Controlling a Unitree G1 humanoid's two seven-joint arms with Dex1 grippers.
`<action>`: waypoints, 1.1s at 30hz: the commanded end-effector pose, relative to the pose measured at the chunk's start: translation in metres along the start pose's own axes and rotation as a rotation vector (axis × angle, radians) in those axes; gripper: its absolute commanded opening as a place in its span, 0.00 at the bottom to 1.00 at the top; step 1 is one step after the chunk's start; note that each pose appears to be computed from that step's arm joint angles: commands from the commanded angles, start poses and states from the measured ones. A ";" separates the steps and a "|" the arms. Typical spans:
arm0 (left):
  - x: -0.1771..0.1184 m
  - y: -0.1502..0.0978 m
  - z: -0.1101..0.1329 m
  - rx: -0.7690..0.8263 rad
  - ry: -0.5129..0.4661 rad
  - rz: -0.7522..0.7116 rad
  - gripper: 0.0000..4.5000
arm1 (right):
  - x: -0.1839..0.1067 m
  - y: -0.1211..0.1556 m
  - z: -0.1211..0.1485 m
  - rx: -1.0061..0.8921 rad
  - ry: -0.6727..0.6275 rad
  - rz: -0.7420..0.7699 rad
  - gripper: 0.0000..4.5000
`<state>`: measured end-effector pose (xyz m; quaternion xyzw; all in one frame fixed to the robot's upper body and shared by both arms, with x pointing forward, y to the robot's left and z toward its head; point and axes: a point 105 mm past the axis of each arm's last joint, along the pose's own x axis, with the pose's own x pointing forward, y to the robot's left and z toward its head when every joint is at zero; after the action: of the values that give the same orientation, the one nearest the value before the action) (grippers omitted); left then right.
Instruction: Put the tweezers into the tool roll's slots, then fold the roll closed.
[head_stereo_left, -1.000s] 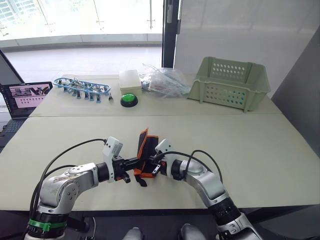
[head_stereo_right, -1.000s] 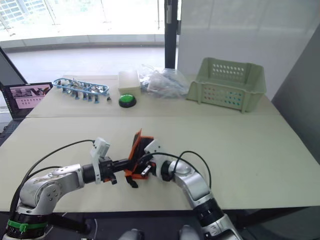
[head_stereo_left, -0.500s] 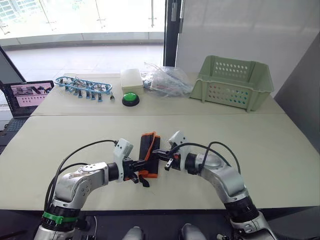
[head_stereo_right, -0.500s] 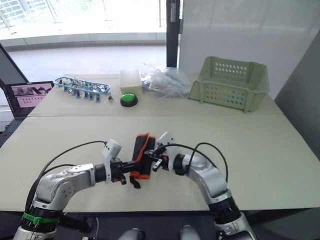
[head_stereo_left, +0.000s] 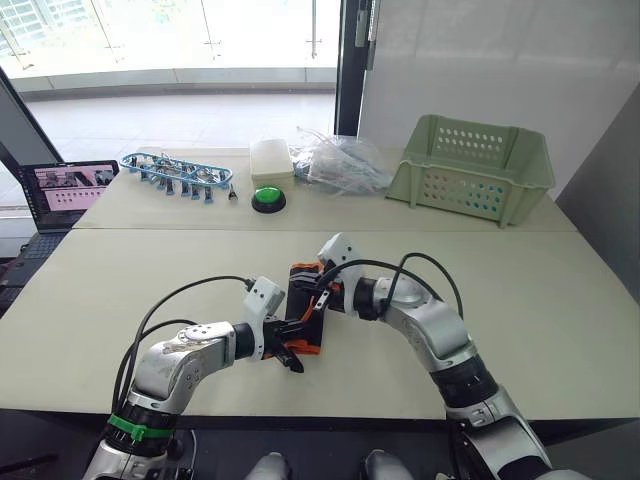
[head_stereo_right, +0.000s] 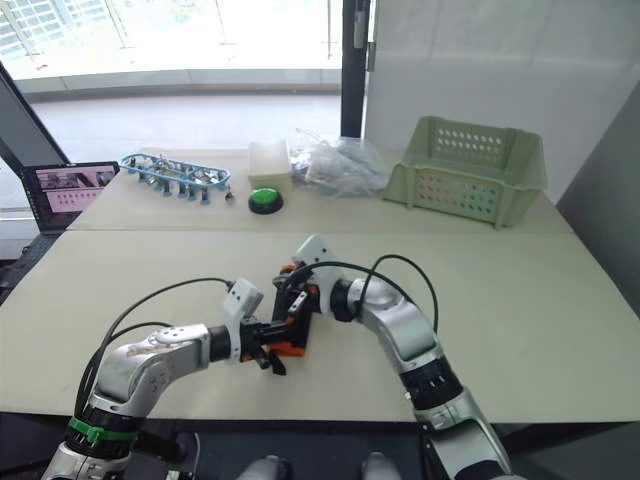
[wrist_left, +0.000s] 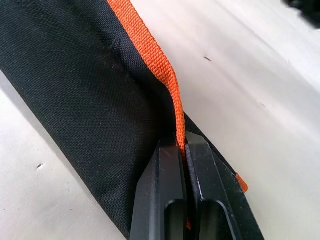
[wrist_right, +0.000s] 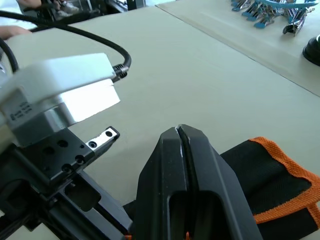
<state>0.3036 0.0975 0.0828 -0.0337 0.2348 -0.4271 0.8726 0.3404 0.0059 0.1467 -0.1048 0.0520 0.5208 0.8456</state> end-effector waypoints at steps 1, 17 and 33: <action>-0.001 0.021 -0.034 -0.045 0.135 0.127 0.00 | 0.004 -0.004 -0.001 -0.063 0.035 -0.022 0.00; -0.050 -0.003 0.010 -0.098 -0.069 -0.112 0.99 | 0.004 0.000 -0.053 -0.025 0.208 0.005 0.00; -0.044 0.007 0.024 0.176 -0.142 -0.197 0.36 | 0.001 0.004 -0.068 -0.001 0.222 -0.007 0.00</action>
<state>0.2943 0.1381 0.1185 -0.0337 0.1444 -0.5142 0.8447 0.3427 -0.0045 0.0952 -0.1573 0.1151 0.5084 0.8388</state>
